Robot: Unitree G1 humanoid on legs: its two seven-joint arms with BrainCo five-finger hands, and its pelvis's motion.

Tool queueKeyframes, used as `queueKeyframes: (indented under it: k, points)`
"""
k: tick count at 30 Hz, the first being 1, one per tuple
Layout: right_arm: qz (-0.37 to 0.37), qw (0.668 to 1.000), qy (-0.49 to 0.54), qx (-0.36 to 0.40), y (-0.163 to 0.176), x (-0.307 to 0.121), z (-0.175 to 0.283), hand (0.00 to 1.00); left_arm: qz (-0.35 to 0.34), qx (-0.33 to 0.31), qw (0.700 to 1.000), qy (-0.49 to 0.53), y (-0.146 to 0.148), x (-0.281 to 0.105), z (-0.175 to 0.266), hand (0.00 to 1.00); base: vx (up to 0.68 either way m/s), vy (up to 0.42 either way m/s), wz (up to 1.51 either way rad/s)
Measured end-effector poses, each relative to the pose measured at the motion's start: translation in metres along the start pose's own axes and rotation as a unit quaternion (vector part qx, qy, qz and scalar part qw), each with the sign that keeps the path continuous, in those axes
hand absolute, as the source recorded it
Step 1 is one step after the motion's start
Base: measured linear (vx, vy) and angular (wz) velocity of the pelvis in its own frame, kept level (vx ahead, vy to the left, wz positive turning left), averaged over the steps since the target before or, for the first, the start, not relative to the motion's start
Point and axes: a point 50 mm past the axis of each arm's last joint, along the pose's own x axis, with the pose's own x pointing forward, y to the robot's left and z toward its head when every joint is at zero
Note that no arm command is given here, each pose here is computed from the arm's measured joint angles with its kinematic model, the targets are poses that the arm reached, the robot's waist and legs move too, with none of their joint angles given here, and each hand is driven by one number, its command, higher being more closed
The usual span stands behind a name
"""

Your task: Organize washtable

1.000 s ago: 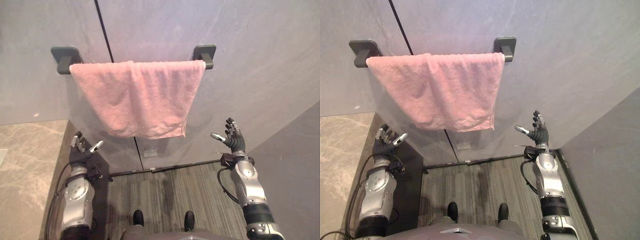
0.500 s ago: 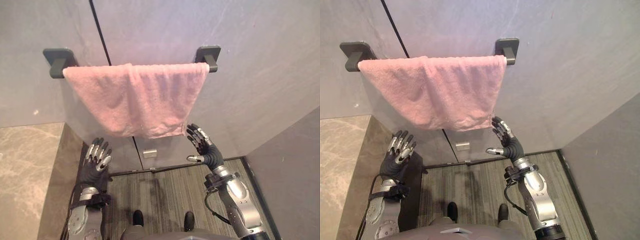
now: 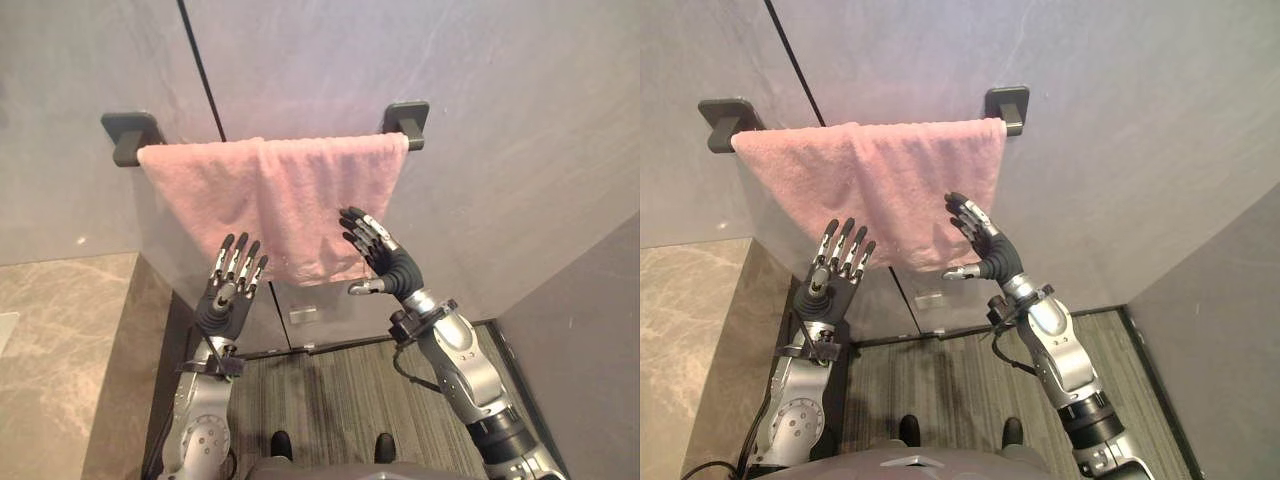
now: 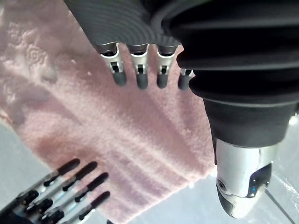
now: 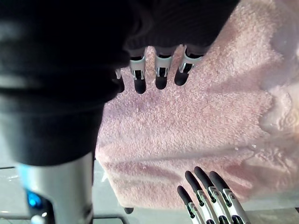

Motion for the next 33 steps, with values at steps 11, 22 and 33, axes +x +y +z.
queueKeyframes:
  k: [11, 22, 33]
  points:
    - [0.006, 1.000, -0.028, -0.003, 0.002, 0.035, 0.015, 0.00, -0.041, 0.006, 0.999, -0.022, -0.016, 0.037, 0.011, 0.00, 0.00, 0.000, 0.00]
    - [0.011, 1.000, -0.013, 0.016, 0.007, 0.060, 0.009, 0.00, -0.043, 0.015, 0.999, -0.029, -0.021, 0.072, 0.011, 0.00, -0.01, 0.001, -0.02]
    - [-0.167, 0.985, -0.016, -0.044, -0.067, 0.046, 0.025, 0.00, 0.102, 0.088, 0.990, -0.045, 0.040, 0.074, 0.035, 0.00, -0.02, -0.003, -0.03]
